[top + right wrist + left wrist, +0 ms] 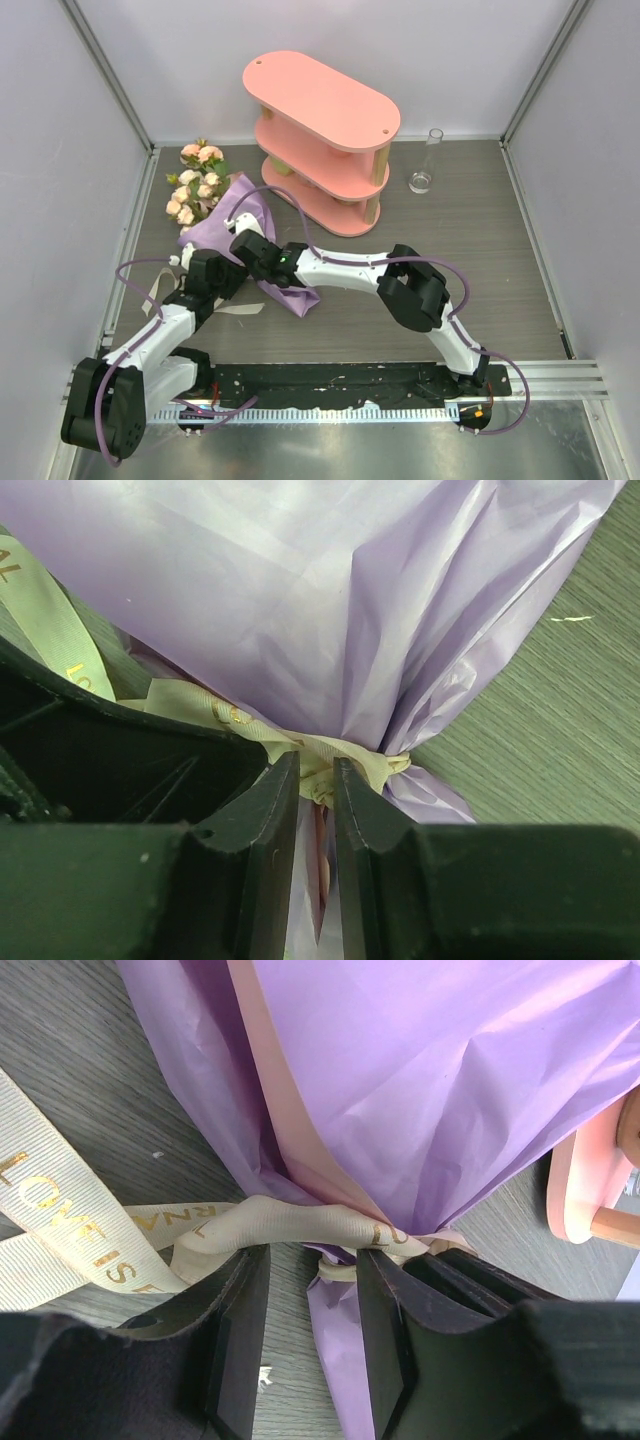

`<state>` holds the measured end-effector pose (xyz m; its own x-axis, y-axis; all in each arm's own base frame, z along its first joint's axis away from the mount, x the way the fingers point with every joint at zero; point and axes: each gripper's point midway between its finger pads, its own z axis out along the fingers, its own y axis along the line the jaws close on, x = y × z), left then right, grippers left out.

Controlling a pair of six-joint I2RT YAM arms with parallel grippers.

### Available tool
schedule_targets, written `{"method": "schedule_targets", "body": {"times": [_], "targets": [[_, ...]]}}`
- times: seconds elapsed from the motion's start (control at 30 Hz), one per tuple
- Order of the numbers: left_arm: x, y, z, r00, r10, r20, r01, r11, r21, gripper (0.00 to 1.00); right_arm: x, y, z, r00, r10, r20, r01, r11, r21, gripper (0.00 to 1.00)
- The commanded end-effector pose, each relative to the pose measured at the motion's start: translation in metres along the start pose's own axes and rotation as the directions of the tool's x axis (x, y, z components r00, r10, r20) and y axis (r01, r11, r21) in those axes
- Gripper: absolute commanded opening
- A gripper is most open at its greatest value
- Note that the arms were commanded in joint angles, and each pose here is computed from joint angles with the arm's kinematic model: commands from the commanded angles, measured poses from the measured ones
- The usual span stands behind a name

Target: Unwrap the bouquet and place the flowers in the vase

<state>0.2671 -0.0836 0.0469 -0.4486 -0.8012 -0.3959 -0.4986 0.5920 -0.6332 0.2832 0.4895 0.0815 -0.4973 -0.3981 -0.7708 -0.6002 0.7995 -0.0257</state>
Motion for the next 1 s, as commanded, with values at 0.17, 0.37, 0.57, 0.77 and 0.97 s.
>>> {"method": "schedule_targets", "body": {"times": [0.17, 0.37, 0.57, 0.77, 0.97], "targets": [[-0.007, -0.007, 0.001, 0.999, -0.016, 0.035, 0.015, 1.0, 0.025, 0.44, -0.014, 0.004, -0.004, 0.999, -0.036, 0.034, 0.035, 0.999, 0.029, 0.26], [-0.007, -0.006, 0.002, 0.999, -0.012, 0.035, 0.011, 1.0, 0.02, 0.44, -0.012, 0.01, -0.003, 0.998, -0.06, 0.031, 0.06, 0.998, 0.005, 0.22], [-0.007, -0.003, 0.004, 0.999, -0.012, 0.034, 0.011, 1.0, 0.01, 0.44, -0.015, 0.013, -0.003, 0.996, -0.078, 0.052, 0.078, 0.997, 0.01, 0.05], [-0.004, 0.001, 0.009, 1.0, -0.017, 0.022, 0.017, 1.0, -0.013, 0.44, -0.028, 0.007, -0.009, 0.991, -0.085, 0.107, 0.081, 0.996, 0.045, 0.01], [-0.002, 0.01, 0.011, 1.0, -0.018, 0.024, 0.019, 0.999, -0.046, 0.45, -0.055, 0.01, -0.031, 0.965, -0.019, 0.26, 0.026, 0.999, -0.023, 0.01]]}}
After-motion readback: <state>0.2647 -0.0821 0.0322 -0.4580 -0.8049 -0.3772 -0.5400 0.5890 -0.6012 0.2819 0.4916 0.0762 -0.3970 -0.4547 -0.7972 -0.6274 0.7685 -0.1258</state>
